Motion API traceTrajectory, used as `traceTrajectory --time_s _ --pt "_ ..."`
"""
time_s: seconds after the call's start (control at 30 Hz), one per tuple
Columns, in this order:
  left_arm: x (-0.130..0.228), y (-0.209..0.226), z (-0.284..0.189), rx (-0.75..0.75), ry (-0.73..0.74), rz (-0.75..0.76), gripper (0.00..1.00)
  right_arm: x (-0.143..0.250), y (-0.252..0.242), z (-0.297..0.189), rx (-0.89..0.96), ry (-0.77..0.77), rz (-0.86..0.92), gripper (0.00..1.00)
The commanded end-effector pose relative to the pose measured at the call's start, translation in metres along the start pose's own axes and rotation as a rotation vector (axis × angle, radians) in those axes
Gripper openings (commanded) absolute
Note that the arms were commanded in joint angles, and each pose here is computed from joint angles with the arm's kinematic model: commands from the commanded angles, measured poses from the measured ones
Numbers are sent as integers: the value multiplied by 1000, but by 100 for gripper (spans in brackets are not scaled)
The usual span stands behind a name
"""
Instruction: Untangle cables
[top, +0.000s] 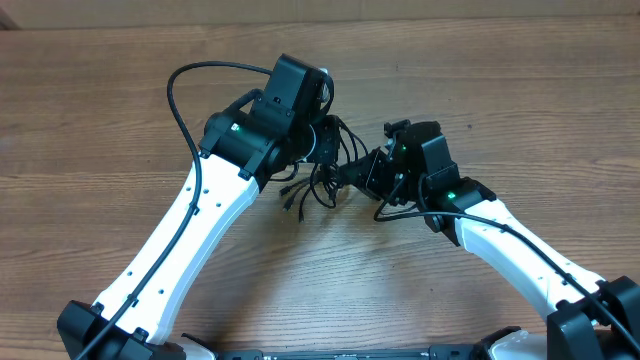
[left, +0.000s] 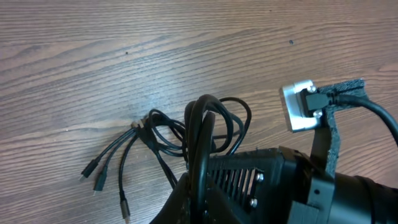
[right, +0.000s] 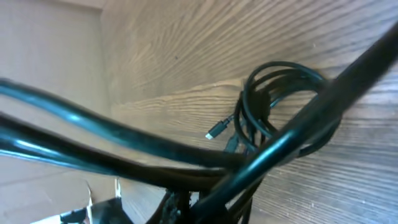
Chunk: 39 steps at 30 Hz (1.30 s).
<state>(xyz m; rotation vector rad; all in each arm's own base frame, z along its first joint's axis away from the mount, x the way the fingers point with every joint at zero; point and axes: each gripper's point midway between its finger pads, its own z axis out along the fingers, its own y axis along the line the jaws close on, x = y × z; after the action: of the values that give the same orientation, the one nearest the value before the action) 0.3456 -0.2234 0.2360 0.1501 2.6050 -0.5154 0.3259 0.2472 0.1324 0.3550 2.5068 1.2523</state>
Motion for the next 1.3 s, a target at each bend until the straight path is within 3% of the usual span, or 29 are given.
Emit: traceTrajectory --time_s 0.0,0.3,0.6,0.63,0.7,0.77,0.8,0.87,1.1,1.27 --pt "-8 4 -8 -37 -42 -8 4 0 13 -2 -47 20 -16 4" --pt "-6 59 -18 -332 -80 -65 4 -30 51 -29 -226 -57 -75 4" --pt "-5 61 -19 -343 -75 -64 4 -76 7 -56 -148 -165 46 4" --pt "-5 61 -19 -342 -75 -64 4 -79 0 -59 -131 -170 67 9" --pt "-5 61 -19 -342 -76 -64 4 -80 -11 -62 -102 -169 92 46" --pt "-5 61 -19 -342 -75 -64 4 -77 -18 -62 -79 -158 92 72" --pt "-5 61 -19 -341 -75 -64 4 -75 -22 -61 -65 -148 86 80" --pt "-5 61 -19 -341 -75 -63 4 -69 -27 -60 -43 -130 87 88" --pt "-3 49 -15 -267 -61 -110 4 -51 -44 -58 29 -61 -24 91" --pt "-18 49 -33 -243 -92 -149 4 -42 -48 -58 42 -20 -285 91"
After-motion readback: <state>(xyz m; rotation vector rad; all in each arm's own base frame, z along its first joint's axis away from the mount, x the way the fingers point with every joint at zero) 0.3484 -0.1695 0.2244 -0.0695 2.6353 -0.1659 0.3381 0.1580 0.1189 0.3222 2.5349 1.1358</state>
